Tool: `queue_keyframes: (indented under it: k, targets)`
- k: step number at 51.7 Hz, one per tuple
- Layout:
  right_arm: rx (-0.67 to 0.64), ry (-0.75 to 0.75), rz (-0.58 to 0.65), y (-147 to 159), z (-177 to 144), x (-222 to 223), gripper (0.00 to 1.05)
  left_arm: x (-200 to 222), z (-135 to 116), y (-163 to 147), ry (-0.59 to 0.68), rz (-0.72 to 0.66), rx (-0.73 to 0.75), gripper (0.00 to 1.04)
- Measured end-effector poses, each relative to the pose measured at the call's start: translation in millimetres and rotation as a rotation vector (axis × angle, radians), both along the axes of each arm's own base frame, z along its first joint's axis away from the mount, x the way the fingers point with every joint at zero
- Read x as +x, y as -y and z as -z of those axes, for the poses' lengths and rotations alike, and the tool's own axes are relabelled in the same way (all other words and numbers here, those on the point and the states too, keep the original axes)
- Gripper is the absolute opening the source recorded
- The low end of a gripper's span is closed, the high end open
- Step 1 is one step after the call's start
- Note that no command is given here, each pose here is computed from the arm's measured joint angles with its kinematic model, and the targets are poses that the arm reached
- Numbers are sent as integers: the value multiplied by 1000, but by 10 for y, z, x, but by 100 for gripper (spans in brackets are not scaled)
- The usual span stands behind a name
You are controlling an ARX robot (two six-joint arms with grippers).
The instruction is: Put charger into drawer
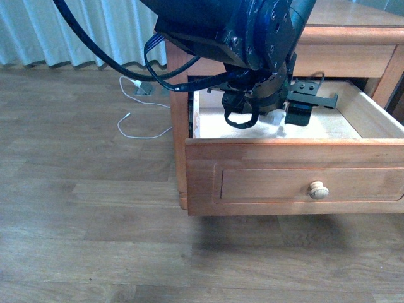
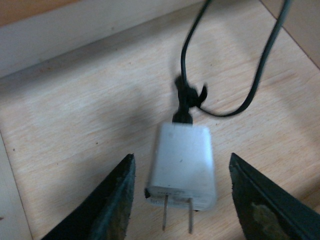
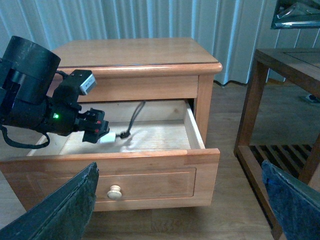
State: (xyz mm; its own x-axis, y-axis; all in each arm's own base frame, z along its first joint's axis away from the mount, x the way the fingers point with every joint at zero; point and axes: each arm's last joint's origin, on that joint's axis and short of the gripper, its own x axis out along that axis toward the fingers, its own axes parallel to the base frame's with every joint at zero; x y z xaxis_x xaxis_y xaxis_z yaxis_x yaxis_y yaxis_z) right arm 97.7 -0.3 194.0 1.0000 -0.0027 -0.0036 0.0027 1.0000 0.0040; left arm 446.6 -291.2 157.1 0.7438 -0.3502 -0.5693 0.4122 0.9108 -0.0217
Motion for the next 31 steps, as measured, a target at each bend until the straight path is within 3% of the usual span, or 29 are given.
queue_keyframes:
  k: [5,13,23,31]
  targets:
    - [0,0,0,0,0,0,97,-10,-92,-17,41,-23,-3,72]
    - [0,0,0,0,0,0,97,-151,-462,-231,147,-75,-16,100]
    - [0,0,0,0,0,0,97,-594,-1089,-740,320,-127,-50,99]
    - [0,0,0,0,0,0,97,-1108,-1353,-1179,387,-151,-62,99]
